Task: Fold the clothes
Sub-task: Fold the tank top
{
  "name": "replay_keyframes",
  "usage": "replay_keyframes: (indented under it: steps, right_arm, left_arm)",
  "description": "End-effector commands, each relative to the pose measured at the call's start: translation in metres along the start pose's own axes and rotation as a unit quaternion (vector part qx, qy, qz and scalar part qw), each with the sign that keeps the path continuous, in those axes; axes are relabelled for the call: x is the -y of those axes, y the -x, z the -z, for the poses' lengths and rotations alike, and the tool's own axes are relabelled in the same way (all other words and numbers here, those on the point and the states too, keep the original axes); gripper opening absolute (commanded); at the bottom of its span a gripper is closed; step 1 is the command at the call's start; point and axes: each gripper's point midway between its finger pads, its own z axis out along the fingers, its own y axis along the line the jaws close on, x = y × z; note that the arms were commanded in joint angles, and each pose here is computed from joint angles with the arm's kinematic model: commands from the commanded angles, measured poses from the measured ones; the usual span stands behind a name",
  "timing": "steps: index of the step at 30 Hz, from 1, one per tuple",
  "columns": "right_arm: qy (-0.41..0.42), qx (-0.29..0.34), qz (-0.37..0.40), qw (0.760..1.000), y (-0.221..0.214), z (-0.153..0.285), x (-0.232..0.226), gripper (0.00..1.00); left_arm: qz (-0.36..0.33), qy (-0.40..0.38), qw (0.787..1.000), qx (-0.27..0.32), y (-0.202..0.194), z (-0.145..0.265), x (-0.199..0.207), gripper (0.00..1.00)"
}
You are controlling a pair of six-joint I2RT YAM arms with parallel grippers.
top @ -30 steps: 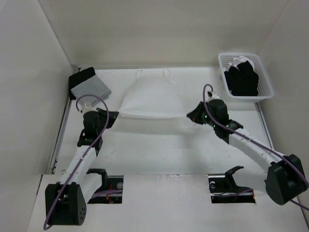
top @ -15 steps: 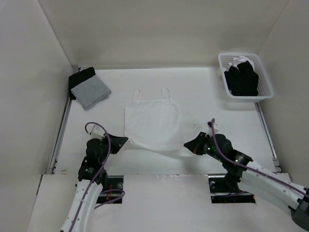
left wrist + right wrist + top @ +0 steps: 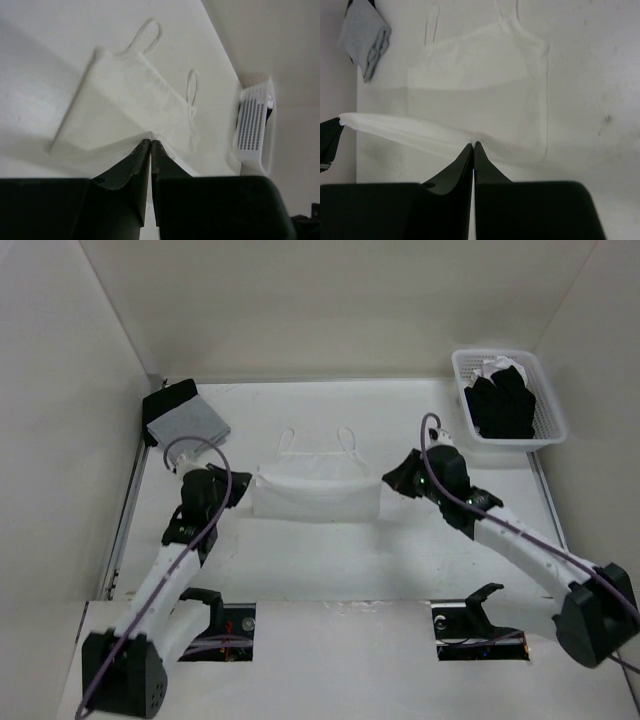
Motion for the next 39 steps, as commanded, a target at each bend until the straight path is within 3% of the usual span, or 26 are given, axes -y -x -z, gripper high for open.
replay_keyframes:
  steps: [1,10,14,17,21,23,25,28,34,39]
  right_arm:
    - [0.07,0.069,0.025,0.995,0.077,-0.025,-0.049,0.04]
    - [0.038,0.046,-0.008,0.998,0.155,-0.158,-0.024,0.05]
    - [0.017,0.032,-0.025,0.999,0.156,-0.2,-0.008,0.32]
    - [0.009,0.033,-0.025,0.999,0.151,-0.194,-0.005,0.4]
    - [-0.008,0.04,-0.004,0.999,0.126,-0.166,-0.001,0.4]
    - [-0.012,0.045,0.003,0.999,0.103,-0.146,0.004,0.29]
    - [-0.013,0.045,0.002,0.999,0.078,-0.13,0.013,0.09]
    - [-0.01,0.032,0.001,0.999,0.047,-0.111,0.025,0.04]
    - [-0.006,0.018,-0.009,1.0,0.021,-0.101,0.037,0.19]
    - [0.002,-0.012,-0.027,1.0,0.001,-0.109,0.045,0.38]
  left_arm:
    - [0.005,-0.076,0.991,0.107,0.066,-0.038,0.07,0.04]
    - [0.011,-0.007,0.993,0.114,0.107,-0.173,0.056,0.09]
    - [0.01,0.003,0.997,0.071,0.095,-0.214,0.044,0.29]
    - [0.009,0.004,0.998,0.067,0.087,-0.201,0.039,0.35]
    - [-0.008,0.014,0.998,0.06,0.053,-0.154,0.018,0.33]
    - [-0.015,0.023,0.999,0.046,0.032,-0.136,0.001,0.31]
    - [-0.019,0.041,0.999,0.031,0.013,-0.117,-0.023,0.3]
    - [-0.02,0.058,0.998,0.013,-0.006,-0.094,-0.05,0.3]
    - [-0.02,0.072,0.997,-0.012,-0.02,-0.093,-0.066,0.4]
    - [-0.019,0.066,0.997,-0.025,-0.026,-0.104,-0.069,0.43]
